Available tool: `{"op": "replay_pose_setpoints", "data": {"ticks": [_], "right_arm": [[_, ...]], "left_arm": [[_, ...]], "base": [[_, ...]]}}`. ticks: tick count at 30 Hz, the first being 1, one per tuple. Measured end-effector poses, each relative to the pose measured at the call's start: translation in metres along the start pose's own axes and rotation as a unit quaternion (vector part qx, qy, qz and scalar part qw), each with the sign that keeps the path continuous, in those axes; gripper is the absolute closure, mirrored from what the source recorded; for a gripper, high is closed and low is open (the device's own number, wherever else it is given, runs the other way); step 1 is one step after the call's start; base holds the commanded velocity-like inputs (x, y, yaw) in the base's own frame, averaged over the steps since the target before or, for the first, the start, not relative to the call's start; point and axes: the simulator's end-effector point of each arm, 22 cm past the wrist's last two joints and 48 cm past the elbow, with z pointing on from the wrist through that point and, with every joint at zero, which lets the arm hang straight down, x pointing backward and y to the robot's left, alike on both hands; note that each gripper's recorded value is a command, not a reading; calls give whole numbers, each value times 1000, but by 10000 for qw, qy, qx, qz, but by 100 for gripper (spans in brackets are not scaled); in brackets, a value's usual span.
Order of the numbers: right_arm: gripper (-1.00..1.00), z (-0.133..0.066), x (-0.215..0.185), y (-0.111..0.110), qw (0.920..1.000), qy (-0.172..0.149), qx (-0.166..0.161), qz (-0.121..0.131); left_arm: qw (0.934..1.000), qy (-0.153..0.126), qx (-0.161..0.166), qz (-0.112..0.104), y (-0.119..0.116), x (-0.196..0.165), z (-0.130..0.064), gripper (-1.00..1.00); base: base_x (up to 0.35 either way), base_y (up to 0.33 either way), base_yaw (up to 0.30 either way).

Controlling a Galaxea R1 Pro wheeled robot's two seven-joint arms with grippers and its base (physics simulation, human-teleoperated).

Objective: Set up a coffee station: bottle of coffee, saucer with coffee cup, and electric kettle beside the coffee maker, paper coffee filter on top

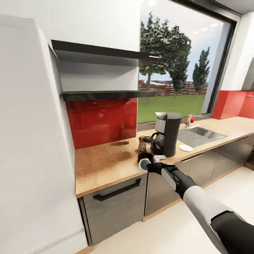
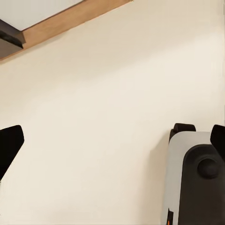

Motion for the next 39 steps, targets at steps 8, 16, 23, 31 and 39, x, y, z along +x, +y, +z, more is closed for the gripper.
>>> {"op": "replay_pose_setpoints", "data": {"ticks": [8, 16, 23, 31, 39], "right_arm": [[100, -1, -2, 0, 10000, -14, -3, 3], [100, -1, -1, -1, 10000, -9, 5, 5], [100, -2, -2, -1, 10000, -11, 11, -2], [100, -4, -2, -12, 10000, -17, 82, 2], [100, -5, -2, -22, 9998, -21, 184, 11]], "left_arm": [[10000, -16, -5, -3, 0, -1, 0, -100], [10000, 0, -4, -4, 0, 0, 0, -100], [10000, 83, 16, -1, -4, 7, -1, -100], [9991, 413, 122, 38, -14, 38, -6, -100], [9985, 540, 123, 37, -15, 45, -8, -100]], "base": [[0, 0, -286], [0, 0, -298], [5, 0, -298], [111, -12, -298], [263, -139, -143]]}}
